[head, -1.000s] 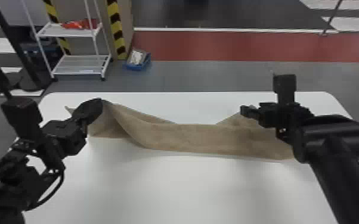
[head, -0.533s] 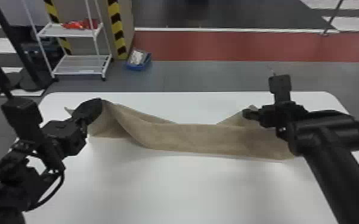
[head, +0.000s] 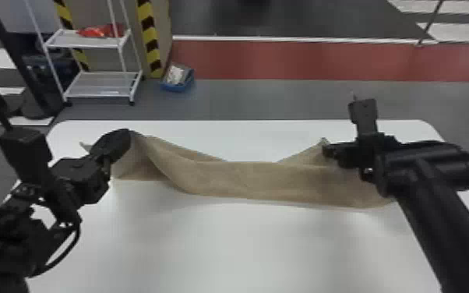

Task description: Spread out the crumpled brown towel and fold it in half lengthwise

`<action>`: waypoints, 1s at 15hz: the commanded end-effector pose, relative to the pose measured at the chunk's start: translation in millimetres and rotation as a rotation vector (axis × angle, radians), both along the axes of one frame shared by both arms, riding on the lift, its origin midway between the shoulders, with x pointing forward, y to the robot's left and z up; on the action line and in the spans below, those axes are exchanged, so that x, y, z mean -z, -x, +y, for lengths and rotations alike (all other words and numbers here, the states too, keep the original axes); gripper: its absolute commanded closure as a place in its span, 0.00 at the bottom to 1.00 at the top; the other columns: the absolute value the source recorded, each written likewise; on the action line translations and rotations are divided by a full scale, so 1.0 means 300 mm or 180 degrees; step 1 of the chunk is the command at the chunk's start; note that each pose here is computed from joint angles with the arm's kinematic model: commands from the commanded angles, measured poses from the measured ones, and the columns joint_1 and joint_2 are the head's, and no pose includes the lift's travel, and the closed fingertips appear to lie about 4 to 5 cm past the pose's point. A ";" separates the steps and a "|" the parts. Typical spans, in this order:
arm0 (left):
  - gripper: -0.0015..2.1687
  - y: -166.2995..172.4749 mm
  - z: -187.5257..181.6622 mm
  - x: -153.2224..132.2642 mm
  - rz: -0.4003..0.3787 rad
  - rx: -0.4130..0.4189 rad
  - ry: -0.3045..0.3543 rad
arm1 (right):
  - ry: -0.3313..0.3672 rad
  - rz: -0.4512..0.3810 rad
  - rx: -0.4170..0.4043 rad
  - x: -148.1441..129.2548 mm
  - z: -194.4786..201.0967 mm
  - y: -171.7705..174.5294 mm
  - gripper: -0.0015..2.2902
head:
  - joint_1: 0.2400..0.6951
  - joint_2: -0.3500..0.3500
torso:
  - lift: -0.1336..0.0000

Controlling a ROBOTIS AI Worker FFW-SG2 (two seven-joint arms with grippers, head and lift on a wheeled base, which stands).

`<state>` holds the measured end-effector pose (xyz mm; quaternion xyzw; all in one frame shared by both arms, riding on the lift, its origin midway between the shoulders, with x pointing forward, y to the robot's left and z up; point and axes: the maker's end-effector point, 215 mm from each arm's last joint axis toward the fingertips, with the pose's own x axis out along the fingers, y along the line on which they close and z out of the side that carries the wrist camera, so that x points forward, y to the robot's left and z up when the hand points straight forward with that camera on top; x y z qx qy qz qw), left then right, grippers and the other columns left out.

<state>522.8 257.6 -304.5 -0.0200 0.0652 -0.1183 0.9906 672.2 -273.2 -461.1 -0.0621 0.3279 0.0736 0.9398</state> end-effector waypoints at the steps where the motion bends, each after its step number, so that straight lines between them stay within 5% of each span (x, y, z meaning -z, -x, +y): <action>1: 0.88 0.000 0.000 -0.003 -0.0005 0.0006 -0.0004 | -0.0017 0.0041 0.0002 0.000 -0.002 0.002 0.45 | 1.00 0.48 | 0.07; 2: 0.88 0.000 0.000 -0.003 -0.0005 0.0006 -0.0004 | -0.0011 0.0109 0.0011 0.021 -0.006 0.018 0.45 | 1.00 0.48 | 0.07; 3: 0.88 0.000 0.002 -0.007 -0.0011 0.0003 -0.0005 | -0.0032 0.0157 0.0017 0.037 -0.004 0.035 0.56 | 1.00 0.48 | 0.07; 5: 0.88 0.001 -0.001 -0.015 -0.0025 0.0004 -0.0006 | -0.0120 0.0130 0.0014 0.019 0.008 0.058 0.57 | 1.00 0.48 | 0.07; 15: 0.88 0.038 0.028 -0.141 -0.0218 -0.0013 0.0092 | -0.0725 -0.0816 0.0318 -0.493 -0.232 0.201 0.57 | 0.96 0.43 | 0.07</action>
